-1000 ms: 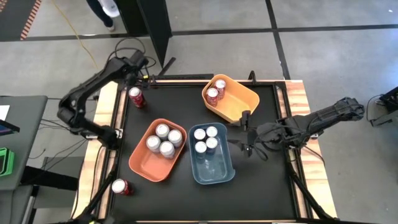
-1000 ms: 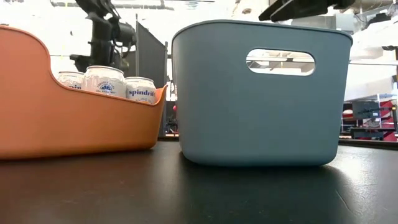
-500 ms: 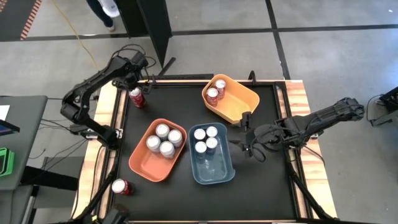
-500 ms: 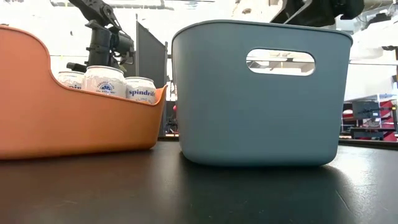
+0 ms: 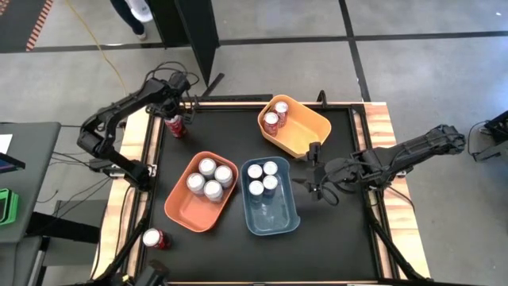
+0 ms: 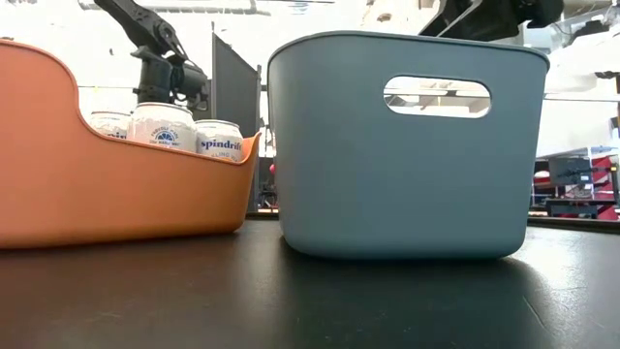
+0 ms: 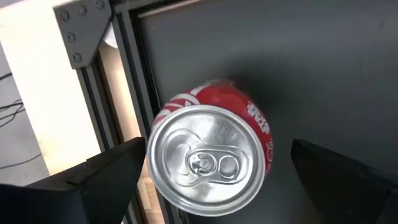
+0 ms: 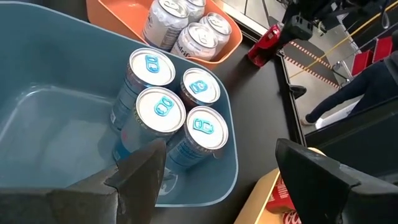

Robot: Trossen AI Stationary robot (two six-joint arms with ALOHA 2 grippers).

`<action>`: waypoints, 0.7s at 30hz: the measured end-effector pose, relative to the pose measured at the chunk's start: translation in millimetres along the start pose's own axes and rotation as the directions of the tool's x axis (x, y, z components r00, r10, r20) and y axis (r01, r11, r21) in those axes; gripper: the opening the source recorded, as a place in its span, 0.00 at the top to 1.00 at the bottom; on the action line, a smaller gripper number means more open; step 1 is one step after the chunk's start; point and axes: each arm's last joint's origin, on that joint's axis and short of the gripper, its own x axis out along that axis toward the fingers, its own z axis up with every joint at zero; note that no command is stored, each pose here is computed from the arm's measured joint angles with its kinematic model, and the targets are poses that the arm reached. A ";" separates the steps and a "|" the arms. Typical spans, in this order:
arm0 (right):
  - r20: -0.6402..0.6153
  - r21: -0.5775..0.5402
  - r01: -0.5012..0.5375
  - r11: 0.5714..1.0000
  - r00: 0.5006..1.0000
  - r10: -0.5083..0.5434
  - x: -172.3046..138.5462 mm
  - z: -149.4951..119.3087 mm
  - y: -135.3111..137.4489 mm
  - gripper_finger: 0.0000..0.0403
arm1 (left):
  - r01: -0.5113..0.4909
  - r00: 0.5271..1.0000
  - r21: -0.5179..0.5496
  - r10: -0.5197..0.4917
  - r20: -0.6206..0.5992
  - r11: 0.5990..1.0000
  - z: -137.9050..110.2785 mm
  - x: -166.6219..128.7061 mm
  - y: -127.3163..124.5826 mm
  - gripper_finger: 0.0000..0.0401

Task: Sort soda cans
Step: Put the top red soda can into the yellow bin

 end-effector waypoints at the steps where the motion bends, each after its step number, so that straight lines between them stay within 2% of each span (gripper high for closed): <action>1: 0.000 0.001 0.000 1.000 1.000 0.000 -0.1 0.0 0.1 0.20 | 0.000 1.000 0.000 0.000 -0.001 1.000 -0.7 1.9 -0.3 0.00; 21: 0.014 0.019 0.004 1.000 1.000 -0.004 -0.1 1.5 -0.4 0.20 | 0.016 0.999 -0.005 -0.016 0.031 1.000 -2.3 18.2 -2.5 0.06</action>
